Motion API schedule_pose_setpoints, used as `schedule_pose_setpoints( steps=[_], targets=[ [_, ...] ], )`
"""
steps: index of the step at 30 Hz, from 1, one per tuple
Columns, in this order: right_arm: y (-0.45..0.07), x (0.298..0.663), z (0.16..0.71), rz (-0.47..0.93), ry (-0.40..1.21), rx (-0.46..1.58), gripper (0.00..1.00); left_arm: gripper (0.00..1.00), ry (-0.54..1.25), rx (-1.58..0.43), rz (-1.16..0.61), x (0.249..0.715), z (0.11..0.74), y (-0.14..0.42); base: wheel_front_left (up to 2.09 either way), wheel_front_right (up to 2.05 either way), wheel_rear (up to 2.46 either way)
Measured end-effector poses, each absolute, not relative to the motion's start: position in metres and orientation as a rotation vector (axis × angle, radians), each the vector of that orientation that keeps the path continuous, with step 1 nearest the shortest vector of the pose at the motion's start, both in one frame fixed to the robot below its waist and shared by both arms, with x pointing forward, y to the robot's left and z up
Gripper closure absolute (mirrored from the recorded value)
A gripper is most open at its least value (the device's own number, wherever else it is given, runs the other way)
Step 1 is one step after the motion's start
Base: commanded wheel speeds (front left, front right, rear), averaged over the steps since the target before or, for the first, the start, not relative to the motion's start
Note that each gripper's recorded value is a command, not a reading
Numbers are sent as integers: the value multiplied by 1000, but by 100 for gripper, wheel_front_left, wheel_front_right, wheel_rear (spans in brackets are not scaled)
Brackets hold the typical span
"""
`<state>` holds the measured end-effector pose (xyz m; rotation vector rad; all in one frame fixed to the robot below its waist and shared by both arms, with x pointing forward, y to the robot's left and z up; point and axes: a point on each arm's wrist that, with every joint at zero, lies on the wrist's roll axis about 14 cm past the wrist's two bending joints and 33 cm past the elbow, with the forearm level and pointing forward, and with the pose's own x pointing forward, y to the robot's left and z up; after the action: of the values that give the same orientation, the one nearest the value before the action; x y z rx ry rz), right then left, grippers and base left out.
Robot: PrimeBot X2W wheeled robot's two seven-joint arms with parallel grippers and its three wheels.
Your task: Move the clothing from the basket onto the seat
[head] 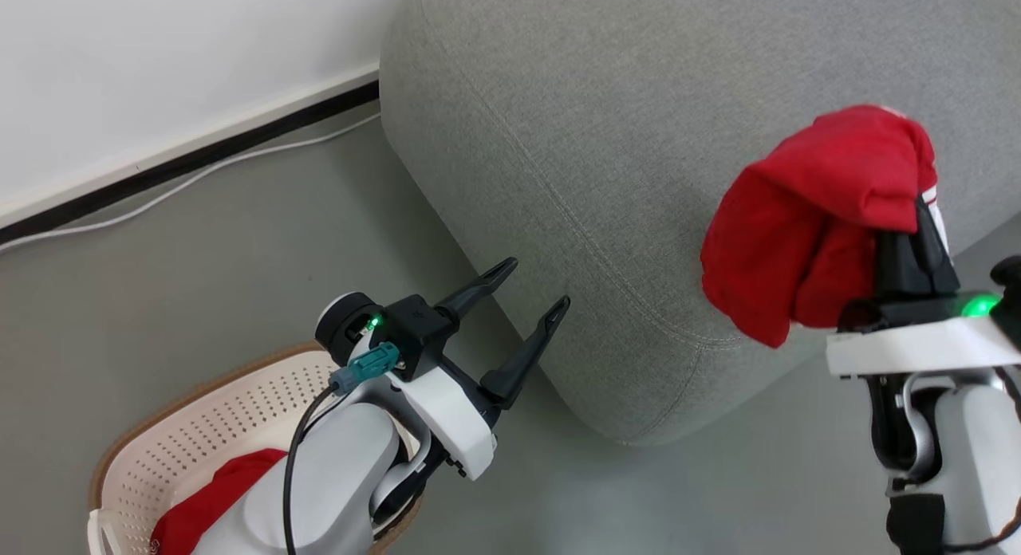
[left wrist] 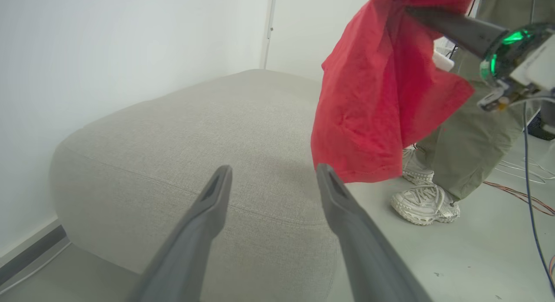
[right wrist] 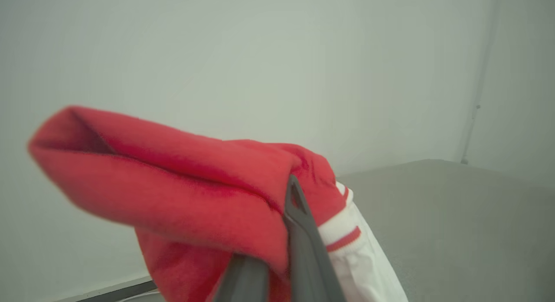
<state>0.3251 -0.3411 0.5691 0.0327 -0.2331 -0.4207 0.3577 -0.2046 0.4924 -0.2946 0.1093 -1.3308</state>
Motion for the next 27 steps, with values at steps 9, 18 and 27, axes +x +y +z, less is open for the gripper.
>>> schedule_pose_setpoints(
  steps=[9, 18, 27],
  targets=[
    [-364, 379, 597, -419, -274, -85, 100, 0, 103, -327, -1323, 388, 470, -198, 0, 0, 0],
    [-396, 437, 587, -438, -204, -250, 100, 0, 159, -342, -1283, 419, 423, -180, 0, 0, 0],
    [-428, 488, 559, -457, -86, -353, 100, 0, 231, -352, -1262, 433, 375, -166, 0, 0, 0]
  ],
)
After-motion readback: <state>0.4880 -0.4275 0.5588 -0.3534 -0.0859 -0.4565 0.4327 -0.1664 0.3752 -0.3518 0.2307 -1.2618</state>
